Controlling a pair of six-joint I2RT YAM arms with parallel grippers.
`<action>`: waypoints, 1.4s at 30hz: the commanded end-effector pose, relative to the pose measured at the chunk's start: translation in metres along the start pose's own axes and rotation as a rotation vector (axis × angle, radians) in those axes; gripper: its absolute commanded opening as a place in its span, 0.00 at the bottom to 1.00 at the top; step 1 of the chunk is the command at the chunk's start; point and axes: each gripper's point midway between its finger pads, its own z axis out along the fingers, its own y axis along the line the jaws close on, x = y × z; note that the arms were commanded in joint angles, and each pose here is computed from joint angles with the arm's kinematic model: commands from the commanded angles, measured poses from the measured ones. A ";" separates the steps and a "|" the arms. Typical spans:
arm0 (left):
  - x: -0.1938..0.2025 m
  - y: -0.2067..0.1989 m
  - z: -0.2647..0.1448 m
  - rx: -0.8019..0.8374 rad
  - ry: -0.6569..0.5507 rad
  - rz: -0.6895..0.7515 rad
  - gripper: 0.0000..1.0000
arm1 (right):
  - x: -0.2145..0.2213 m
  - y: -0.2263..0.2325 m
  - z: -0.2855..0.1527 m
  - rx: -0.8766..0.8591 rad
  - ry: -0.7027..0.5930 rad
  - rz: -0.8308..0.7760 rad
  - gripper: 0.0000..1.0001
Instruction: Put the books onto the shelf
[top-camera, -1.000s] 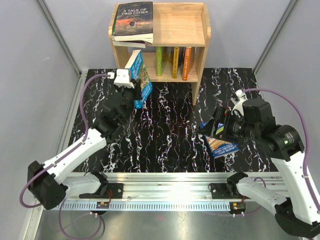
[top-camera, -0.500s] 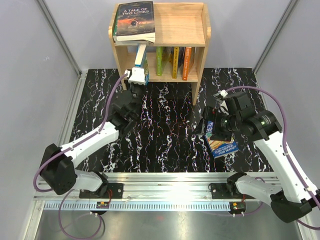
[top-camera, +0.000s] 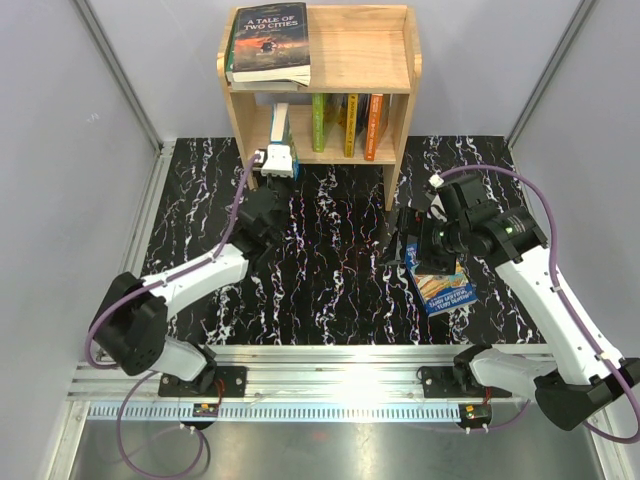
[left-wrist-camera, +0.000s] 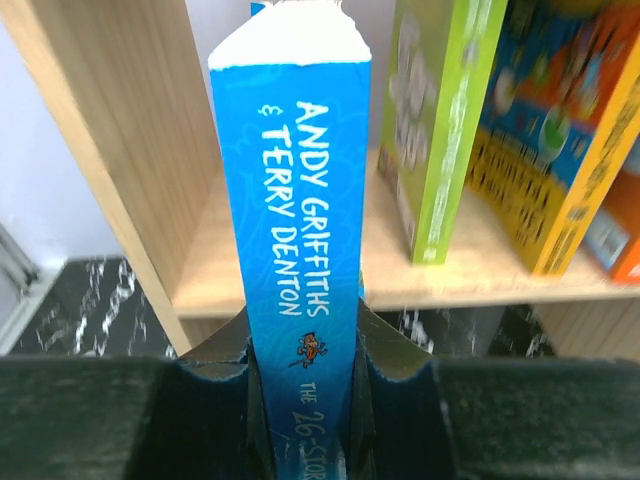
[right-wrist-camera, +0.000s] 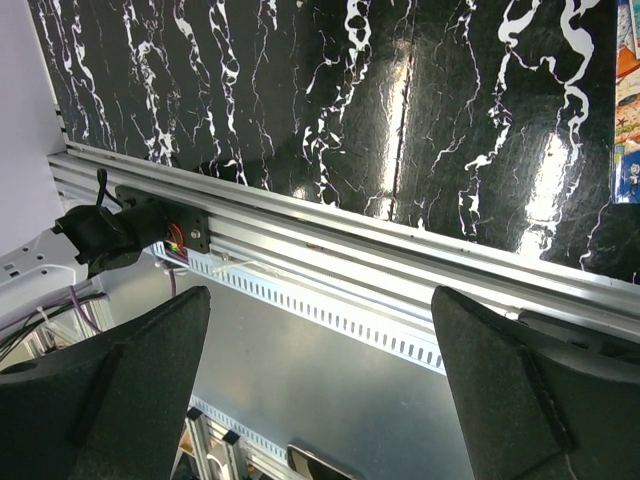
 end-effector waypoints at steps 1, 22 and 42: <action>-0.009 0.000 0.006 -0.030 -0.043 -0.104 0.00 | -0.013 0.006 -0.010 -0.019 -0.065 -0.041 1.00; -0.101 0.000 0.031 -0.065 -0.236 -0.088 0.00 | -0.015 -0.002 -0.009 0.000 -0.091 -0.021 1.00; -0.086 -0.003 0.059 -0.166 -0.388 -0.129 0.00 | -0.005 -0.018 0.014 0.066 0.010 -0.016 1.00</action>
